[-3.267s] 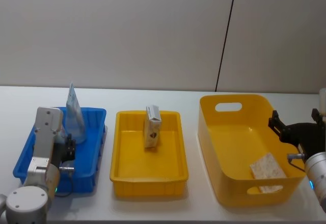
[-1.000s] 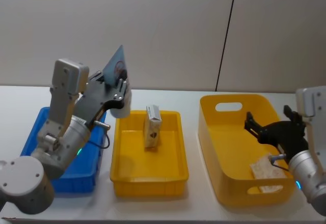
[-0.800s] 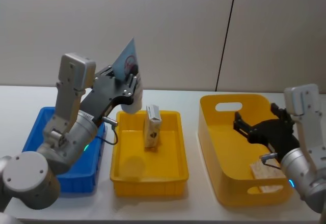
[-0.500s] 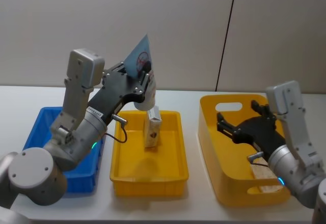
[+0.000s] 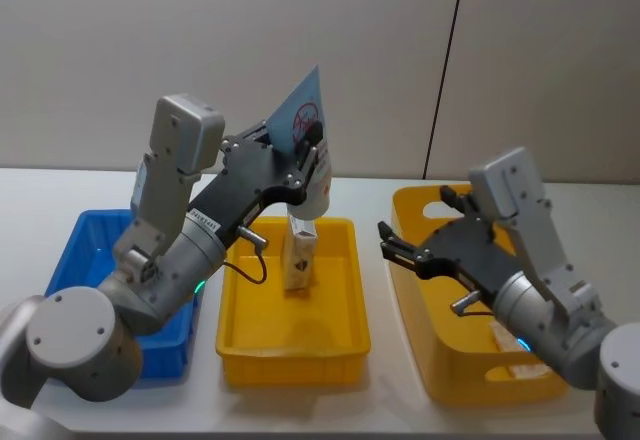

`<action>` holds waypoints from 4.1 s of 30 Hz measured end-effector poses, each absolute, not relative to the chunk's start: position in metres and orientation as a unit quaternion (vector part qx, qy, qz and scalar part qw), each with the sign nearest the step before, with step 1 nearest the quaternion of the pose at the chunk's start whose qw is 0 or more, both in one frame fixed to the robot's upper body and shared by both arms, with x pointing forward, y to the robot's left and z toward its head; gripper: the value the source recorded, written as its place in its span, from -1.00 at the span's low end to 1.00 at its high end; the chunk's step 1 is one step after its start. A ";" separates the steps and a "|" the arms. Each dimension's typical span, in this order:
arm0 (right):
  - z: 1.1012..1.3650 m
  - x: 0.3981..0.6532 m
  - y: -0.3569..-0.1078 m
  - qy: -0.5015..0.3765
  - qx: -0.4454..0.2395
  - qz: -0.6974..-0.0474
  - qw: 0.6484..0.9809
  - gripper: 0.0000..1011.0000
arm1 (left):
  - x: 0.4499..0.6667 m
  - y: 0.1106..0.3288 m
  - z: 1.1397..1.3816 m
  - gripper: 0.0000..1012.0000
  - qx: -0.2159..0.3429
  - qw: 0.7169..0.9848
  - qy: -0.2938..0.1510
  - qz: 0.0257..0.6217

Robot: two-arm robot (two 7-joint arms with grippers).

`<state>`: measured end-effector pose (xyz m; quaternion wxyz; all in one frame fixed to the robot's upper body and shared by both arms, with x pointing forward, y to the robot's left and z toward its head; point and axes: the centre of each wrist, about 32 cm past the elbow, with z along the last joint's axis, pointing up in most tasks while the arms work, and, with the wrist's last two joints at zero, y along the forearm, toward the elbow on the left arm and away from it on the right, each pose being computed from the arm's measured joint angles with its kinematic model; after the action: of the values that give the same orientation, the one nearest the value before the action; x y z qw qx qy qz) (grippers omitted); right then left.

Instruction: Bimanual collaborative sorting of washing and personal care products

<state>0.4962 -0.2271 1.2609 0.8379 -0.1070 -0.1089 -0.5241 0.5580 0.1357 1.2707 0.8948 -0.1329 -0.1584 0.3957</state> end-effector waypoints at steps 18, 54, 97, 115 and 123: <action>1.275 0.515 -0.217 -0.141 -0.116 -0.455 0.872 0.98 | 0.557 0.133 1.272 -0.50 -0.133 0.900 -0.158 0.384; 1.286 0.564 -0.211 -0.149 -0.085 -0.377 0.910 0.16 | 0.557 0.132 1.272 -0.35 -0.133 0.901 -0.158 0.381; 1.274 0.541 -0.259 -0.097 -0.089 -0.569 0.812 -0.60 | 0.557 0.132 1.272 0.98 -0.133 0.901 -0.158 0.381; 1.263 0.539 -0.296 -0.045 -0.121 -0.675 0.727 0.54 | 0.557 0.132 1.272 0.98 -0.132 0.901 -0.158 0.381; 1.257 0.540 -0.312 -0.023 -0.135 -0.710 0.691 0.98 | 0.557 0.132 1.272 0.98 -0.133 0.901 -0.158 0.381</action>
<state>0.5404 -0.3122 1.2569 0.6913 -0.1350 -0.0226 -0.7095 0.5567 0.1320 1.2724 0.9014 -0.1325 -0.1578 0.3808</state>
